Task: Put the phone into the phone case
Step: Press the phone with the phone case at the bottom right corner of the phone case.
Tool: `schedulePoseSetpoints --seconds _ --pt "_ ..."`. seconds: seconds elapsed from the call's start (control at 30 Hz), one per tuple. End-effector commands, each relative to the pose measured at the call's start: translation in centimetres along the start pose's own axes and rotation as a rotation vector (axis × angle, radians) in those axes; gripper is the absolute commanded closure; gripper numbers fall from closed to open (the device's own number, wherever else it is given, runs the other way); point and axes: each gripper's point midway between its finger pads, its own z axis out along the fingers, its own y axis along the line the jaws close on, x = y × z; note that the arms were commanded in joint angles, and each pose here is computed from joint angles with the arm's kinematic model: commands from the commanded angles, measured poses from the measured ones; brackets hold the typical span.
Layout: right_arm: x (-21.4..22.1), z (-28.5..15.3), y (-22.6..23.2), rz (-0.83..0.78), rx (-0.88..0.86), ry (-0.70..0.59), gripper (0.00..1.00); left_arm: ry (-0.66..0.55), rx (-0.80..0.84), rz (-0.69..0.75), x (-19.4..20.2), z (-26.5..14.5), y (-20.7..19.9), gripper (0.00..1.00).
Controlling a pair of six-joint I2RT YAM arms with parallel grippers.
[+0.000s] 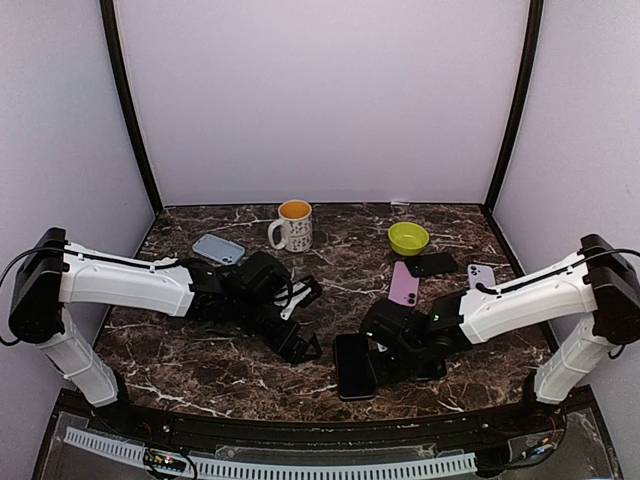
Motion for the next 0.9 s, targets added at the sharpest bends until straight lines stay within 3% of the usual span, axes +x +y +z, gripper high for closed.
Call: schedulePoseSetpoints --seconds 0.0,0.13,0.3,0.53,0.67,0.87 --pt "3.4 1.6 -5.8 -0.038 0.306 0.086 0.94 -0.018 -0.038 0.037 -0.7 -1.2 0.1 0.06" --pt "2.3 0.4 -5.9 -0.077 0.404 0.044 0.89 -0.026 -0.062 0.048 -0.9 -1.5 0.4 0.06" --pt "-2.1 -4.3 -3.1 -0.135 0.488 -0.08 0.47 -0.028 -0.095 0.062 -1.2 -2.0 0.8 0.05" --pt "-6.6 -10.0 -1.6 -0.14 0.593 -0.216 0.04 -0.064 -0.207 0.141 -2.3 -4.3 2.1 0.04" --pt "-7.9 -11.8 -1.8 -0.128 0.662 -0.262 0.02 -0.066 -0.363 0.249 -3.4 -6.2 4.1 0.03" --pt "-10.5 -12.8 1.5 -0.055 0.477 -0.385 0.02 -0.18 -0.611 0.366 -7.2 -10.2 6.7 0.01"
